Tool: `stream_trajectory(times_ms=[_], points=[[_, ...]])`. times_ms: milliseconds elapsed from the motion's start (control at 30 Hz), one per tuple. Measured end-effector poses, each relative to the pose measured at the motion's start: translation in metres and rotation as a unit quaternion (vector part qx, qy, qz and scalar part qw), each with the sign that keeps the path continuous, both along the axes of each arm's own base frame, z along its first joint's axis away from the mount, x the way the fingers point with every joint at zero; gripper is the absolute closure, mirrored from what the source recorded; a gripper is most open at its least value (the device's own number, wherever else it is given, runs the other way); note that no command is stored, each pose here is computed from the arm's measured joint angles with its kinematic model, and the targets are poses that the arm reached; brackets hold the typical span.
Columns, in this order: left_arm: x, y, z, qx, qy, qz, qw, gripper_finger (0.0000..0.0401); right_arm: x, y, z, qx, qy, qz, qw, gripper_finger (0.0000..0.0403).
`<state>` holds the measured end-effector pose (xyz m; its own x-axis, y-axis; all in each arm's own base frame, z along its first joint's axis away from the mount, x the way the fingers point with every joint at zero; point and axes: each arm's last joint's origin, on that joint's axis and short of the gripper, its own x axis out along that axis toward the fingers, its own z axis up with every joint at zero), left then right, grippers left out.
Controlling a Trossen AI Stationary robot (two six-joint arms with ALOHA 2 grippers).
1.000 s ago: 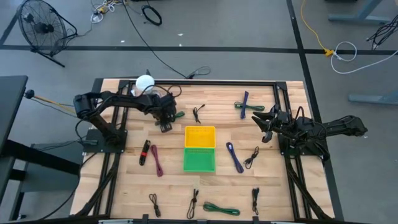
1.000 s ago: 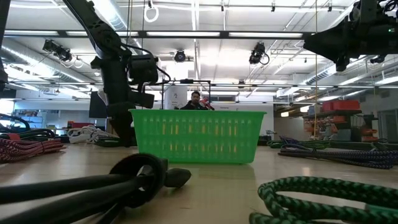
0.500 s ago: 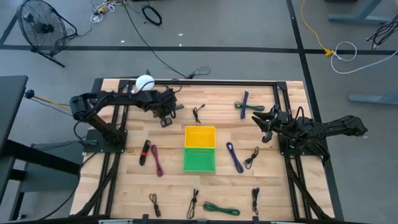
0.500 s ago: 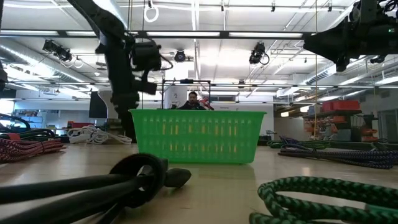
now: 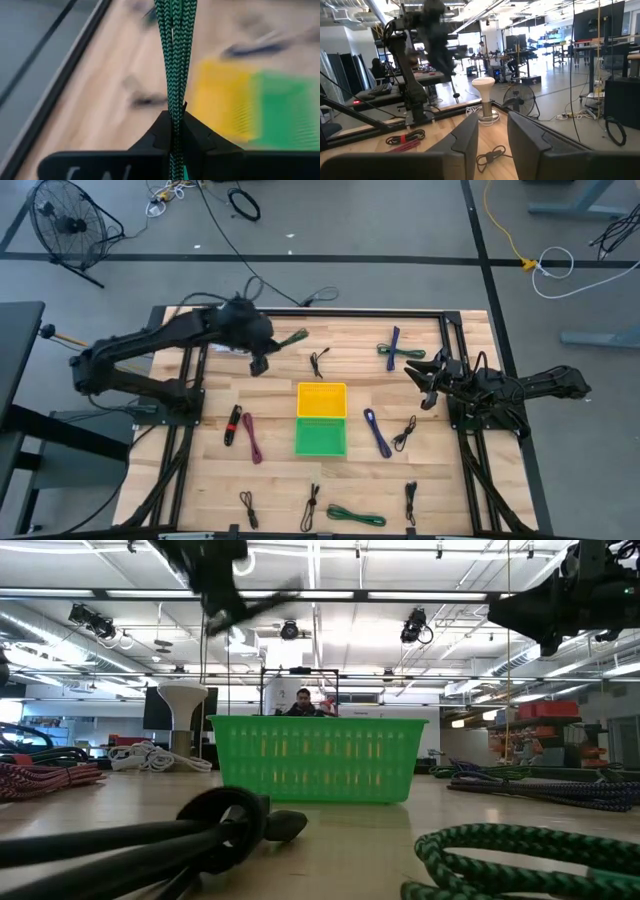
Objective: Pick & Place USB Port
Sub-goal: Put the green and black USB cable into the yellow bin
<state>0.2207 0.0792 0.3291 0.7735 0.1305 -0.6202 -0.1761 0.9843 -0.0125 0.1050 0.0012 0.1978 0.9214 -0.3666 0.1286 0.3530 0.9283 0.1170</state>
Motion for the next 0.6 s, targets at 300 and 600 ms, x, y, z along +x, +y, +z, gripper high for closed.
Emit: stream_trajectory(times_ms=[300, 600], points=[[0.011, -0.066, -0.002, -0.041, -0.096, -0.075, 0.992, 0.0378, 0.0, 0.0, 0.0, 0.002, -0.001, 0.0, 1.0, 0.0298], [0.047, -0.121, -0.069, -0.108, -0.14, -0.091, 0.98, 0.0378, 0.0, 0.0, 0.0, 0.01, -0.004, 0.002, 1.0, 0.0298]])
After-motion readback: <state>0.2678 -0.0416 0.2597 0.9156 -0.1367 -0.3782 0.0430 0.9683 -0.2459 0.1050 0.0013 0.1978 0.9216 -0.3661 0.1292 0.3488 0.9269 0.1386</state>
